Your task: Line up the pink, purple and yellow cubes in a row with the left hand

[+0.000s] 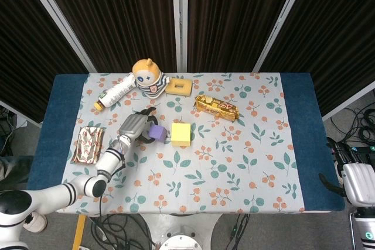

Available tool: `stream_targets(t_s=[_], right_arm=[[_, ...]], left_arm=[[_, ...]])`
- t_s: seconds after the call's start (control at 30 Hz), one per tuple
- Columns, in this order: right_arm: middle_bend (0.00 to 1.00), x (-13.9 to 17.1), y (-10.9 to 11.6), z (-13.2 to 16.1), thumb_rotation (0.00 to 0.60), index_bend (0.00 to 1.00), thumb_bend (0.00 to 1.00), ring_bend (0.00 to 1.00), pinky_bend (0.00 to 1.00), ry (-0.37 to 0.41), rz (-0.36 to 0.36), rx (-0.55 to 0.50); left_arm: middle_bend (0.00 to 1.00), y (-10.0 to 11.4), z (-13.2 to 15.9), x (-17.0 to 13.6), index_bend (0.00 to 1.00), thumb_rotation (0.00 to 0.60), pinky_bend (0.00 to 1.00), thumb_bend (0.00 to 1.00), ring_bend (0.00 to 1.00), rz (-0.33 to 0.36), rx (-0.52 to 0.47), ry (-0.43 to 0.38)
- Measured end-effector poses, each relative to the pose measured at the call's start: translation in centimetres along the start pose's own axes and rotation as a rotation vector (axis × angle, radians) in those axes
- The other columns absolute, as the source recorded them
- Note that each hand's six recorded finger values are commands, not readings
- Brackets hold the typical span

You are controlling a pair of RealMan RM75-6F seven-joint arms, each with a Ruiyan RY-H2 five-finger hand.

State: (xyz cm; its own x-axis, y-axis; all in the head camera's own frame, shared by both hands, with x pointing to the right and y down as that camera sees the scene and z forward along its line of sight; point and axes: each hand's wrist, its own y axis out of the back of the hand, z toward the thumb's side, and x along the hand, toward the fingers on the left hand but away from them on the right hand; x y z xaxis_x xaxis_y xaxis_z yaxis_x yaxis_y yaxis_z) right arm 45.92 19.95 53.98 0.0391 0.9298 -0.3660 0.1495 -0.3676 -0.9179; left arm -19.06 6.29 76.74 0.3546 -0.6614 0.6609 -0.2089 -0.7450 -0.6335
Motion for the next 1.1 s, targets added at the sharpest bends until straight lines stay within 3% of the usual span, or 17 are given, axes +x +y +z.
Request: stream_targets(t_s=[1.1], right_arm=[[0.2,0.0,0.0,-0.6,0.6,0.04,0.16,0.13,0.23,-0.011,0.005,-0.003]], left_arm=[[0.18,-1.7,2.7,0.9,0.46,0.6,0.22,0.26,0.14,-0.009,0.035,0.096]])
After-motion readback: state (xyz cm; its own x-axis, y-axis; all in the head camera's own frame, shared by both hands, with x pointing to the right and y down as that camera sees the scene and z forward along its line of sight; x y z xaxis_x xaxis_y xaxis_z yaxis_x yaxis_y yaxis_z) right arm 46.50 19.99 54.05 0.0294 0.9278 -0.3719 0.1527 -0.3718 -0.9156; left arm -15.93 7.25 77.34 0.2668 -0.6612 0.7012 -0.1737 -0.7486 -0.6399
